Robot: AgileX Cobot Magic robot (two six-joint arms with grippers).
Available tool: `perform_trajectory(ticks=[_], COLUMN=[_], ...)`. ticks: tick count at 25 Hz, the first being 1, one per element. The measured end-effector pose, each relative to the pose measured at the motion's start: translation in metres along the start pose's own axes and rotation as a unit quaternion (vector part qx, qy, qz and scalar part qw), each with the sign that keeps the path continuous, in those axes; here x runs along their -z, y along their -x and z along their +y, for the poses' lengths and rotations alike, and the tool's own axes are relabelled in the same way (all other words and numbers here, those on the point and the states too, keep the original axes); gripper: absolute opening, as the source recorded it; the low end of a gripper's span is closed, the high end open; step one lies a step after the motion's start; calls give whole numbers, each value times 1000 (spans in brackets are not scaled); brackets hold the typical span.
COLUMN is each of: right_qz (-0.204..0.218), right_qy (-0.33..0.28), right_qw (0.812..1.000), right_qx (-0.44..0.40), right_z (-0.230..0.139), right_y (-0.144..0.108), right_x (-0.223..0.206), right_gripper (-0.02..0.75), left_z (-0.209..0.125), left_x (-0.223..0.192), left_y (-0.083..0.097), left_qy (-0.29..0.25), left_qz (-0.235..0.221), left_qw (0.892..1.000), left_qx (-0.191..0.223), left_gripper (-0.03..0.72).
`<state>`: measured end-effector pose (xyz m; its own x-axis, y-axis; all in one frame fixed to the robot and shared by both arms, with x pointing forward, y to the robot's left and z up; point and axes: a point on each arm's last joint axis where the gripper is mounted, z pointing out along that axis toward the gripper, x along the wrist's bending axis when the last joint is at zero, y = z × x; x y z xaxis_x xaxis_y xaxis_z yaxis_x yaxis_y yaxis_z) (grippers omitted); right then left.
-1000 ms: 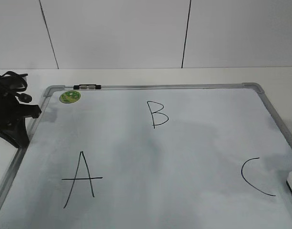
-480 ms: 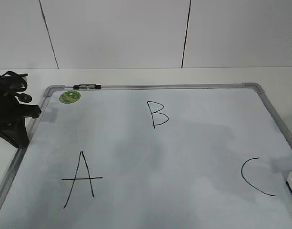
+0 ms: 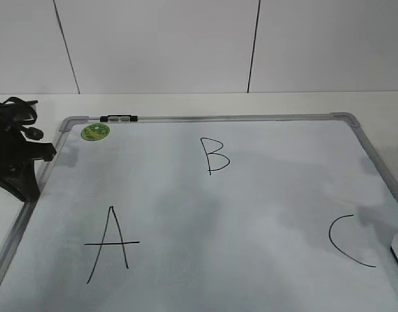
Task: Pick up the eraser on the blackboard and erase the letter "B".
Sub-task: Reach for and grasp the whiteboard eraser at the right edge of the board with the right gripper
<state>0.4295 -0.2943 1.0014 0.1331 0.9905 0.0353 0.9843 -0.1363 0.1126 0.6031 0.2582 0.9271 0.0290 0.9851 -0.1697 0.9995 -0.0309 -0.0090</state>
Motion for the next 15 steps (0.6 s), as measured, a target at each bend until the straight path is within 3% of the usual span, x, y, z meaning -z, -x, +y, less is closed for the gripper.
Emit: perform_trajectory(ticks=[11,15], right_qz=[-16,-16], right_qy=[-52,-49], right_qw=[998,999], right_qx=[12,12], right_z=[15,16], right_y=[0,0], right_x=[-31,-33], right_gripper=[579,610], left_z=[0,0], left_x=[0,0], left_y=[0,0], left_qy=[0,0], left_qz=[0,0], left_qw=[1000,1000], left_qx=[-1,-1], left_gripper=[20,19])
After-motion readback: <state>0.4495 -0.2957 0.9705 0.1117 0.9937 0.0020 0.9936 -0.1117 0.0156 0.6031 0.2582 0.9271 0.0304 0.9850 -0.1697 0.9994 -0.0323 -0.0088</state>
